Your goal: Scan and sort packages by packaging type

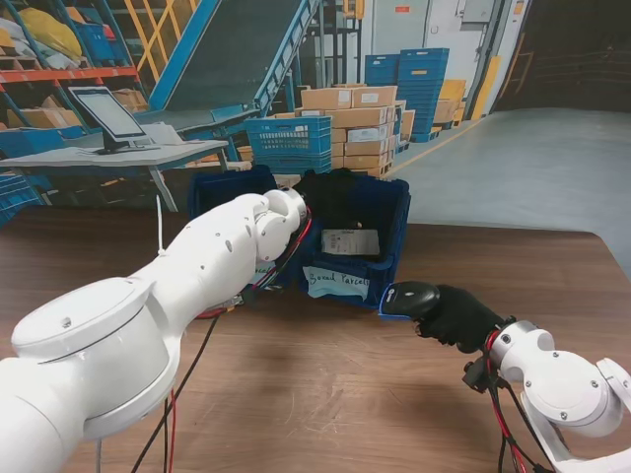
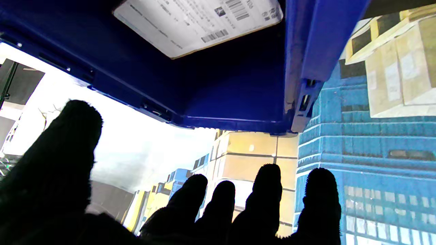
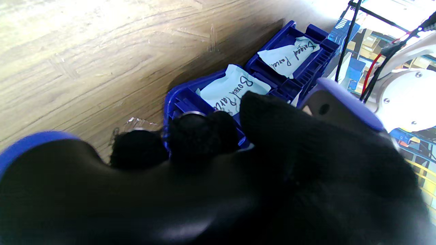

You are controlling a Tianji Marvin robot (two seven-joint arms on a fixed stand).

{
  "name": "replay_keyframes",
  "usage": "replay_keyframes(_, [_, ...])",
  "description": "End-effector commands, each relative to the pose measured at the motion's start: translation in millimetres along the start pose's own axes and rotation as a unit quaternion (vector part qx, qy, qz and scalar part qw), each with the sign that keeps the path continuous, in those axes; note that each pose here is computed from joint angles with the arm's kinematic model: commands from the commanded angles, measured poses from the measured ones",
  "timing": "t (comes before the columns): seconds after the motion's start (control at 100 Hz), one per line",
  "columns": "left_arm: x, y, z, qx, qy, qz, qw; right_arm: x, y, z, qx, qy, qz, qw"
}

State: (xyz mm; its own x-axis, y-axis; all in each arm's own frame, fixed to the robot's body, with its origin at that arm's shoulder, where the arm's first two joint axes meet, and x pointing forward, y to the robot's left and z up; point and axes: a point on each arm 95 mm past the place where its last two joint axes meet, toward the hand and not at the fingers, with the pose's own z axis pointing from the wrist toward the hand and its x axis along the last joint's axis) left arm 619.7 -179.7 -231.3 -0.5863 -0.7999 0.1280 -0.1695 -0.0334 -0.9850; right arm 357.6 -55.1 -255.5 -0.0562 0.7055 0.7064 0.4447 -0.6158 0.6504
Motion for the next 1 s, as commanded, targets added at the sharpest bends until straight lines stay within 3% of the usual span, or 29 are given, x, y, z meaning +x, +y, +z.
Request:
replay_keyframes(0.0, [6.9, -5.1, 1.8, 0.007, 0.007, 0.002, 0.9999, 2.5, -1.3, -1.7, 0.004, 0.001, 0.001, 1.0])
replay_keyframes(0.3, [4.8, -0.9, -22.3, 0.049, -0.01, -0.039, 0.998, 3.6, 3.4, -6.8, -0.008, -0.007, 0.002, 0.9999])
replay_keyframes(0.61, [2.0, 9.7, -68.5, 0.058, -0.024, -0.082, 0.9947, 11.0, 8.7, -7.9, -0.035, -0.013, 0.01, 0.9992])
replay_keyframes(0.99, [10.3, 34.7, -121.8, 0.058, -0.011, -0.13, 0.9898, 15.9, 11.6, -8.6, -0.056, -0.019, 0.017, 0.9981])
